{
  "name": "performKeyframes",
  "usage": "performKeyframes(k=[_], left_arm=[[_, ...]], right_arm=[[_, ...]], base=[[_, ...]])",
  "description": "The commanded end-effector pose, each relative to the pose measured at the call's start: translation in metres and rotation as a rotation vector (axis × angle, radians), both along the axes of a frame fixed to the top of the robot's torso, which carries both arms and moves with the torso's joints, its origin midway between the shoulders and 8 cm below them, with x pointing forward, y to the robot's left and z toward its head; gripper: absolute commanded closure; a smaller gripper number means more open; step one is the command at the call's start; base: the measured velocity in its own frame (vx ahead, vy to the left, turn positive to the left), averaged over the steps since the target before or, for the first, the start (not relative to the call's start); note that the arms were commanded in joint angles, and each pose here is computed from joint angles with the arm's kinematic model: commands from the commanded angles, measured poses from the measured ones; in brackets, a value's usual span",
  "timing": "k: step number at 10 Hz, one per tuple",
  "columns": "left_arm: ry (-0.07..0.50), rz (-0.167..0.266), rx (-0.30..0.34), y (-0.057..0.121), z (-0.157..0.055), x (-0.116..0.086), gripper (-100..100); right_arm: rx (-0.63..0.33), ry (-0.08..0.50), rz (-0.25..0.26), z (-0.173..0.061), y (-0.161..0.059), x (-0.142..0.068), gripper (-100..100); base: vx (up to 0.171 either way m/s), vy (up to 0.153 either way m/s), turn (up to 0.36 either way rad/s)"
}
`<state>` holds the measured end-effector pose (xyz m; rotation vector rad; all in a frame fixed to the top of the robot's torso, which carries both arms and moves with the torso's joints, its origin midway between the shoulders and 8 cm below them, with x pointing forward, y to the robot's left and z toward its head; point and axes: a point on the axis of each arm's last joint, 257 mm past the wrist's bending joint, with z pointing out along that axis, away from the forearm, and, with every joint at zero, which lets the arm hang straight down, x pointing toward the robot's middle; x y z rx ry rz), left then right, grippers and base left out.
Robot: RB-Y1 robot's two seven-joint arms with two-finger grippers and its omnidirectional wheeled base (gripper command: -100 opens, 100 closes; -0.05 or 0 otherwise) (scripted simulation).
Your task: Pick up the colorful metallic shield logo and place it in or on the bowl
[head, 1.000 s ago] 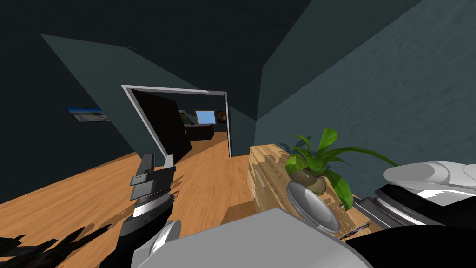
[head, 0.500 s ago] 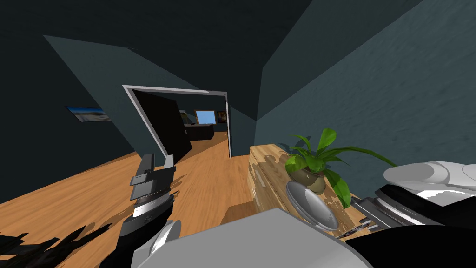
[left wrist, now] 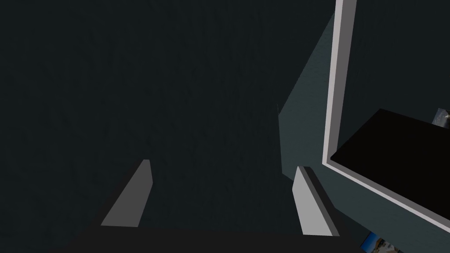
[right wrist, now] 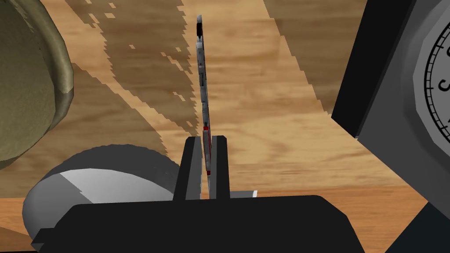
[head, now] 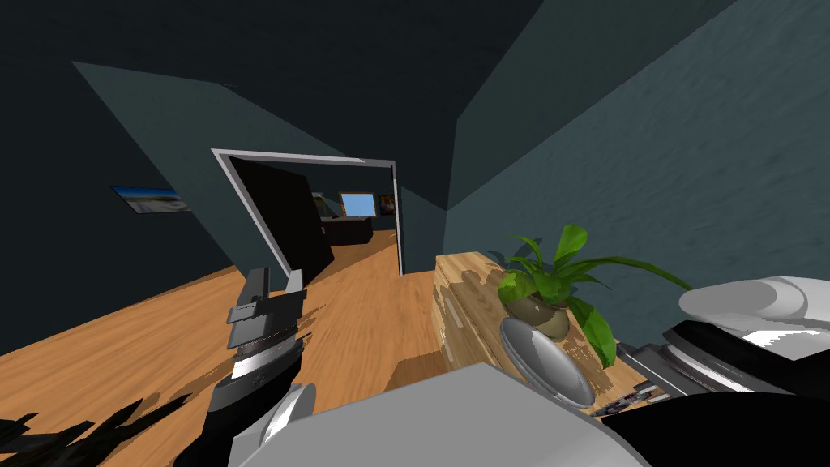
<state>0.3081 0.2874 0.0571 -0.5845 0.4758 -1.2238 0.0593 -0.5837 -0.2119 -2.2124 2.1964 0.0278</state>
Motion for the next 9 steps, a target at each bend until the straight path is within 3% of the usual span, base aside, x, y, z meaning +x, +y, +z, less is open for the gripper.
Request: performKeyframes(k=[1, 2, 3, 9], left_arm=[[0.000, 0.000, 0.000, 0.000, 0.000, 0.000, 0], [0.000, 0.000, 0.000, 0.000, 0.000, 0.000, 0], [0.000, 0.000, 0.000, 0.000, 0.000, 0.000, 0], [0.000, 0.000, 0.000, 0.000, 0.000, 0.000, 0]], right_arm=[[0.000, 0.000, 0.000, 0.000, 0.000, 0.000, 100], [0.001, 0.001, 0.000, 0.001, 0.000, 0.000, 0], [-0.006, 0.006, -0.001, 0.012, -0.001, -0.005, 100], [-0.023, 0.024, -0.007, 0.052, 0.000, -0.023, 100]], base=[[0.018, -0.010, -0.001], [0.000, 0.000, 0.000], [0.027, 0.017, 0.032], [0.052, 0.031, 0.026]])
